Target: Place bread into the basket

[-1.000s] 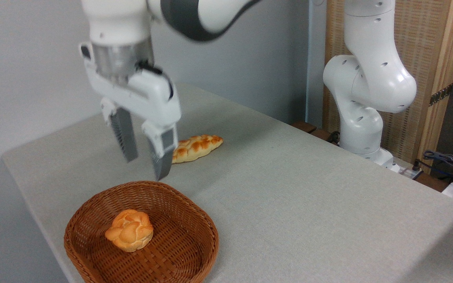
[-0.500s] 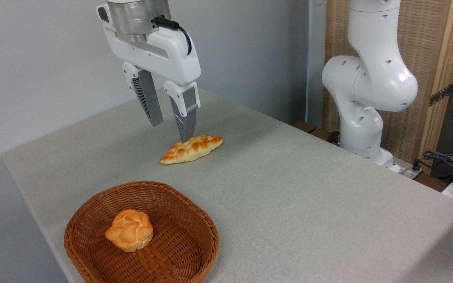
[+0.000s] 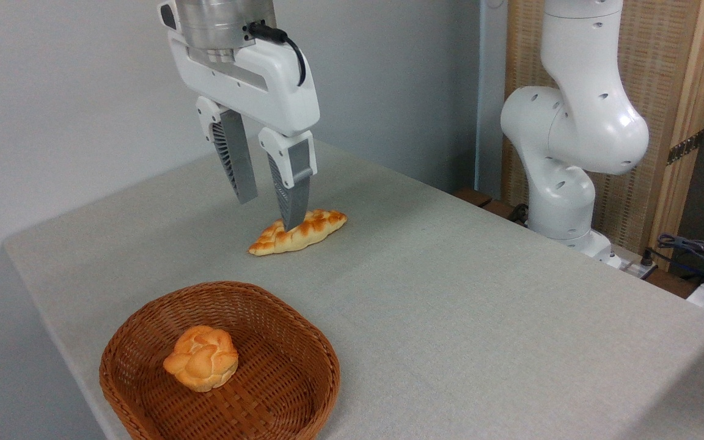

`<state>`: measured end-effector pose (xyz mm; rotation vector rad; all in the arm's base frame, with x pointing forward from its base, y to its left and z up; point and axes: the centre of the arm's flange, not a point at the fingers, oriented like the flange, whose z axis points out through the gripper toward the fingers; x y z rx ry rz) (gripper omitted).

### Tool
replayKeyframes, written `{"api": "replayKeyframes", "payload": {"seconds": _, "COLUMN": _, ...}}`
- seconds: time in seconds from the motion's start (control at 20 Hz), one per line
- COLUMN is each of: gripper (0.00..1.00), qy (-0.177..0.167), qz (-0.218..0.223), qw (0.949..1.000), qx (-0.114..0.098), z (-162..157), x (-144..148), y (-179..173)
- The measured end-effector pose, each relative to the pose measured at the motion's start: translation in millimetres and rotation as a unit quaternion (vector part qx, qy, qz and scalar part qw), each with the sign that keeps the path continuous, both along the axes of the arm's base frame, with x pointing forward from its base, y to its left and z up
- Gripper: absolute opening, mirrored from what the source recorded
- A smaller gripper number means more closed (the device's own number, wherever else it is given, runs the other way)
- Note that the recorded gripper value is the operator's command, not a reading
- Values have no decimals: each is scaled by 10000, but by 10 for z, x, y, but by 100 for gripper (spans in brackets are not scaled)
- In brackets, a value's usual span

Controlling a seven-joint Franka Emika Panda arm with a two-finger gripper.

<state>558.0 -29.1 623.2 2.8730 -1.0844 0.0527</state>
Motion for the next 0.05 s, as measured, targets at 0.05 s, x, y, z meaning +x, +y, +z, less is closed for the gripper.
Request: {"api": "replayKeyframes", "payload": {"seconds": 0.05, "gripper": 100, "qy": -27, "qz": -14, "qw": 10000, "qx": -1, "z": 5, "x": 5, "y": -11}}
